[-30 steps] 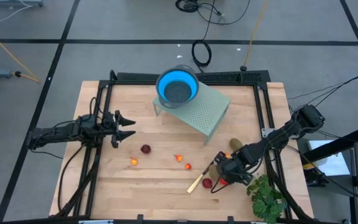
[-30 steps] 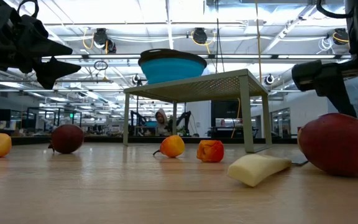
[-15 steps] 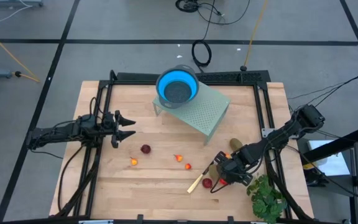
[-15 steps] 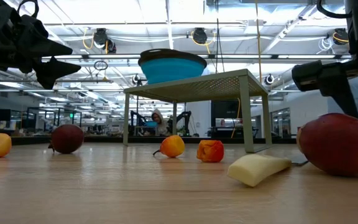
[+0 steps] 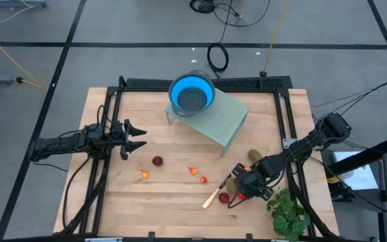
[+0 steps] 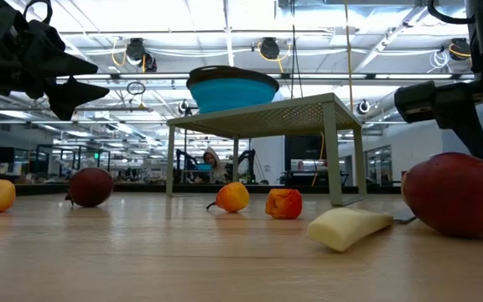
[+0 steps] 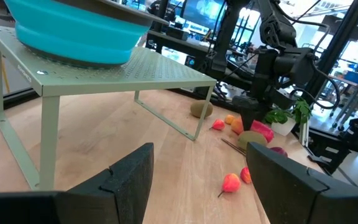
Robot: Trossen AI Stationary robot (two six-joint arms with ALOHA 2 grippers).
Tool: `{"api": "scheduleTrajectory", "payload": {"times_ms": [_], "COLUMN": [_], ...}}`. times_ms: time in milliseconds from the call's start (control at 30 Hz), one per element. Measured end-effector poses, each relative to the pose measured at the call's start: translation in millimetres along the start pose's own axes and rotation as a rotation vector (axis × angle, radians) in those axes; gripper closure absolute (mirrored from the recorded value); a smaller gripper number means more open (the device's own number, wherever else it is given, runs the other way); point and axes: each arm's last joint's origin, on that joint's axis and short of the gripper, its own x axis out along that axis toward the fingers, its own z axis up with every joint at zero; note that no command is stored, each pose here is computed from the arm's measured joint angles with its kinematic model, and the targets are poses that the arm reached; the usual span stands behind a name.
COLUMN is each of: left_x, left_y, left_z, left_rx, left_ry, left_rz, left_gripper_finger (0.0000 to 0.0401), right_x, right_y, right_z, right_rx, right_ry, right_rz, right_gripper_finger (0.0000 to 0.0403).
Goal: Pick & Place Fruit
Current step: Put the mango into the blue strainer bowl on the shelf
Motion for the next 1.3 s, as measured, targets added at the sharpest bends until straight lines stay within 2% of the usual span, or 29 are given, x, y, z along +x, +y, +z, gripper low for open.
{"api": "scheduleTrajectory", "payload": {"times_ms": [167, 433, 667, 1000, 1300], "left_x": [0, 0, 0, 0, 0], "left_y": [0, 0, 0, 0, 0], "left_z": [0, 0, 0, 0, 0], "left_rx": [0.0, 0.0, 0.0, 0.0, 0.0], "left_ry": [-0.001, -0.001, -0.001, -0.001, -0.002], "left_rz": [0.0, 0.001, 0.001, 0.001, 0.0], "left_gripper_finger": [0.0144, 0.0144, 0.0144, 0.0144, 0.0144], "right_x": [-18, -69, -103, -111, -115], "right_y": [2, 9, 13, 14, 4], "right_z": [3, 3, 5, 5, 11], "right_rx": [0.013, 0.009, 0.103, 0.163, 0.363], "right_ry": [-0.047, -0.117, -0.19, -0.207, -0.313], "right_rz": [-0.013, -0.034, -0.045, -0.045, -0.046], "right_gripper_finger": [0.0166, 0.0167, 0.0167, 0.0167, 0.0166]}}
